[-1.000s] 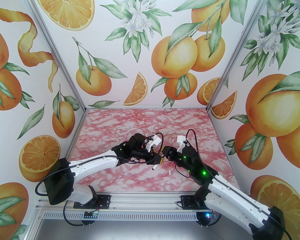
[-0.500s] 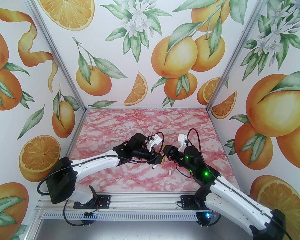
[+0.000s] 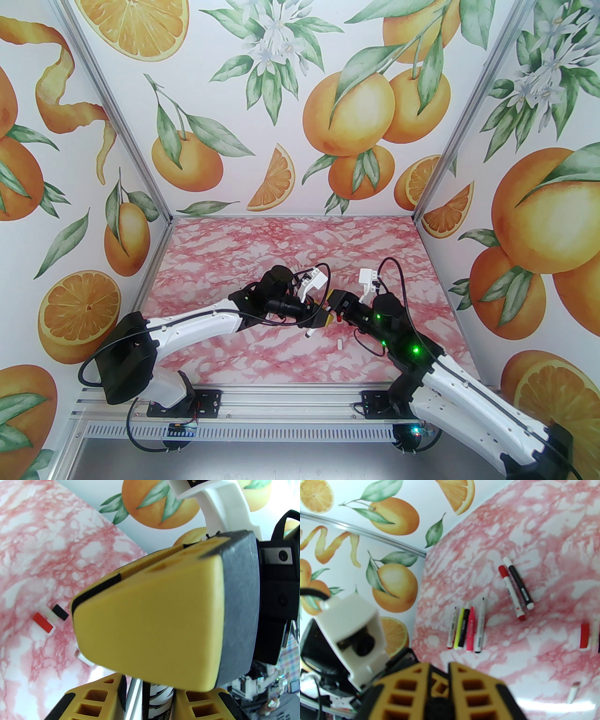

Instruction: Open the pen caps

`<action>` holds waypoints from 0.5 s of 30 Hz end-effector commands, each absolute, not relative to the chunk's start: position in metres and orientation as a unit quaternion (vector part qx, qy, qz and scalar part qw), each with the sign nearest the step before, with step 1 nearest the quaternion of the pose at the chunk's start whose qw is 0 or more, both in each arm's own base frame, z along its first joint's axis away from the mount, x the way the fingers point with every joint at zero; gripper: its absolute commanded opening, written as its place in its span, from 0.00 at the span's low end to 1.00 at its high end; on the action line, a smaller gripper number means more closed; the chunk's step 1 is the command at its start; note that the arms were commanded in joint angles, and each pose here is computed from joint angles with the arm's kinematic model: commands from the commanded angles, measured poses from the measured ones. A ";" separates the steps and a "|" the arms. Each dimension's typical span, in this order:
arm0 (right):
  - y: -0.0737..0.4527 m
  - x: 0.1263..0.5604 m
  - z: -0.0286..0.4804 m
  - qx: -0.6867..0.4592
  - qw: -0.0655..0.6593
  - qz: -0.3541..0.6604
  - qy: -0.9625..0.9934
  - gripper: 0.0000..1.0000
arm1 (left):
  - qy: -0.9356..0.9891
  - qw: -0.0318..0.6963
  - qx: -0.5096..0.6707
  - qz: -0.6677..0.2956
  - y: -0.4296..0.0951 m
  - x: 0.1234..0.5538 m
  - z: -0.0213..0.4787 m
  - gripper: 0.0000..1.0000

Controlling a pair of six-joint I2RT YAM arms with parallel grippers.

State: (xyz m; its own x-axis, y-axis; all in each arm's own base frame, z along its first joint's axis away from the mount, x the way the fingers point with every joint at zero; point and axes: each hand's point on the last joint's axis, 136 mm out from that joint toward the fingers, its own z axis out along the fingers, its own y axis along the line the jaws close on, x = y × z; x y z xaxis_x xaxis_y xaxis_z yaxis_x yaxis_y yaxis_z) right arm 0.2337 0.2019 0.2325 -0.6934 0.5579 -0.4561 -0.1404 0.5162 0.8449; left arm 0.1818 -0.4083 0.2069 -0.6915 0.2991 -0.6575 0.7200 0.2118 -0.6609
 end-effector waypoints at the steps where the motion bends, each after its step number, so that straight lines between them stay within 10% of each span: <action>1: 0.209 0.233 0.244 0.111 0.372 0.487 0.782 0.14 | 0.755 0.213 0.338 -0.519 -0.409 0.191 0.214 0.24; 15: 0.201 0.241 0.238 0.126 0.388 0.460 0.789 0.17 | 0.774 0.224 0.361 -0.470 -0.394 0.189 0.202 0.09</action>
State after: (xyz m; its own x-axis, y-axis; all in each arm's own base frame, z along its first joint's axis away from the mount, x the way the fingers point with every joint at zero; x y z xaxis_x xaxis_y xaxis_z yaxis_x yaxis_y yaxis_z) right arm 0.2353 0.2043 0.2260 -0.7014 0.5437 -0.4609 -0.1348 0.5338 0.8348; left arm 0.1818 -0.4035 0.2013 -0.6505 0.3443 -0.6770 0.7582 0.2429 -0.6051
